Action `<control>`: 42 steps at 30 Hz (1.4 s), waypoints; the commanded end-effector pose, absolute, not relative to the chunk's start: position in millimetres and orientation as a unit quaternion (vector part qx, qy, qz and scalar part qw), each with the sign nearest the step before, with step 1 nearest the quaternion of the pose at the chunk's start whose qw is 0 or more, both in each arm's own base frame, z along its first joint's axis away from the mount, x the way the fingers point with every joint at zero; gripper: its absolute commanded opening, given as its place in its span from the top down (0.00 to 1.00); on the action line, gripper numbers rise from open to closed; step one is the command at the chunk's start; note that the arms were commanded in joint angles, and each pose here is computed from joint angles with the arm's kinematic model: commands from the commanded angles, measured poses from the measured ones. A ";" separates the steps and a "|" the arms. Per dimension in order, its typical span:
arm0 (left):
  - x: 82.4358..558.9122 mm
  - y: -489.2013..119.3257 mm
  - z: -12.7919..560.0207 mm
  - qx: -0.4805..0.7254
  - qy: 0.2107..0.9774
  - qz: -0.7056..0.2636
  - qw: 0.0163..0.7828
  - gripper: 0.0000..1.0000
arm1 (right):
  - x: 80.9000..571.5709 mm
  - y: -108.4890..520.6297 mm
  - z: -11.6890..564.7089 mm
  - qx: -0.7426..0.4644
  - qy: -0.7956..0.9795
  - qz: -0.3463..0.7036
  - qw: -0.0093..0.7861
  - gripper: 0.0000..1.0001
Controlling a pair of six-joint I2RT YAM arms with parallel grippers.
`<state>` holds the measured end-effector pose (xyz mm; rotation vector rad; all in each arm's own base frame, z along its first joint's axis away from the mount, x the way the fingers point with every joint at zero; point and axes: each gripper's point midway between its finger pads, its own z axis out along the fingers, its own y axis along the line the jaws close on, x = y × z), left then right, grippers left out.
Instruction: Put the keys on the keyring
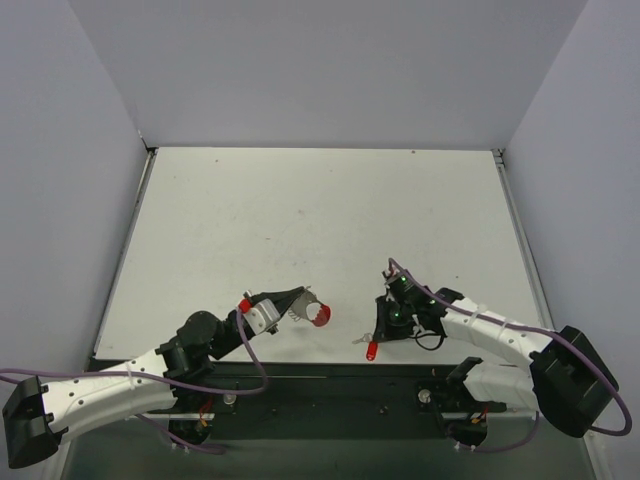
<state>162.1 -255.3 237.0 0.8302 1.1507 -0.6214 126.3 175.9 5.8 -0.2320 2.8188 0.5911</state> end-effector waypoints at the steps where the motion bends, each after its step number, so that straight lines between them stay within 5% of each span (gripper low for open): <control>1: 162.1 -250.8 261.4 0.346 0.500 -0.293 0.738 1.00 | 153.8 191.0 42.8 -0.103 0.953 0.217 0.184 1.00; 20: 122.4 -263.2 274.9 0.476 0.430 -0.312 0.701 1.00 | 175.9 252.4 198.4 -0.325 0.823 0.359 0.297 1.00; 42: 97.4 -301.0 287.8 0.556 0.342 -0.352 0.671 1.00 | 110.7 278.8 241.3 -0.441 0.714 0.511 0.186 1.00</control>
